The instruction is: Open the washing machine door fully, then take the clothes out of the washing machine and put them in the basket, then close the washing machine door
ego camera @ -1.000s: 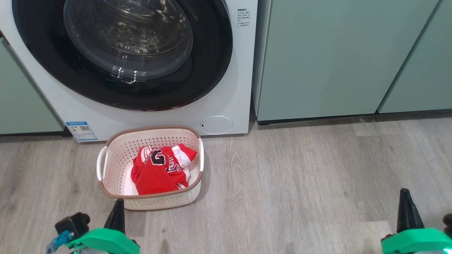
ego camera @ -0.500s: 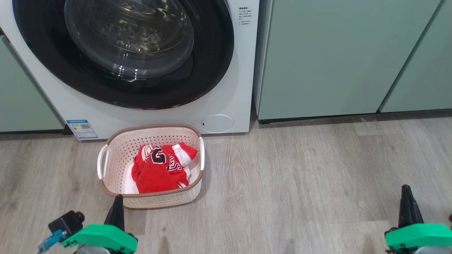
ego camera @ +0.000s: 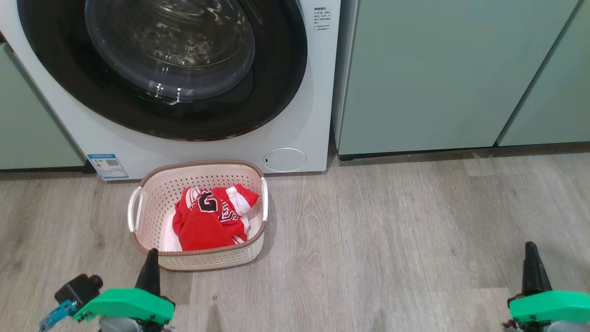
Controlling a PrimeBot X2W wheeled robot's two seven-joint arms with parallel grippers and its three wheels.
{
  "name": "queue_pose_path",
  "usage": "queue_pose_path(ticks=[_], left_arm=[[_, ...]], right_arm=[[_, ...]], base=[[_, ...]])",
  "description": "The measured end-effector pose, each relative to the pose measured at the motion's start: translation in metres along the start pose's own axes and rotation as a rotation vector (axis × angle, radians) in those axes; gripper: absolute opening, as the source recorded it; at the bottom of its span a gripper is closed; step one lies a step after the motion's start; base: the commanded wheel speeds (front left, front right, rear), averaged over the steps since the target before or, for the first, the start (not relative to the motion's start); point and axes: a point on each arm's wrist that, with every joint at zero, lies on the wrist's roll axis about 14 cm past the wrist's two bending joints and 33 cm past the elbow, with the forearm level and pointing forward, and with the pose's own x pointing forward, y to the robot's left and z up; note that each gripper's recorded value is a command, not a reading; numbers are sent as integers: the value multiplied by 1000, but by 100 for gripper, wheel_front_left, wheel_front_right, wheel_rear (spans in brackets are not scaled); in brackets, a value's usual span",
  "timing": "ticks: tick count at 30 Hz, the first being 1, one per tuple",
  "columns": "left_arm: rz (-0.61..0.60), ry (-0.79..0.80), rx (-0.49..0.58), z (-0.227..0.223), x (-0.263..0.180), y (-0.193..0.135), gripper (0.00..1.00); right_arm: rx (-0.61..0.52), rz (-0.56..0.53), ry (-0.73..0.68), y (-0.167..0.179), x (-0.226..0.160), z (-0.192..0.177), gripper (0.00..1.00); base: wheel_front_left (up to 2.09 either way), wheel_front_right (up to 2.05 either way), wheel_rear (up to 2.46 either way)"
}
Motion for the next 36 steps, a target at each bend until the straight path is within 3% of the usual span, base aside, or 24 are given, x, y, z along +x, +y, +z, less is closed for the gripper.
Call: queue_pose_path(ticks=[36], left_arm=[[-45,-8,-374,14,4,-16,0]], right_arm=[[385,22,43,14,11,-2,0]], base=[[0,0,0]])
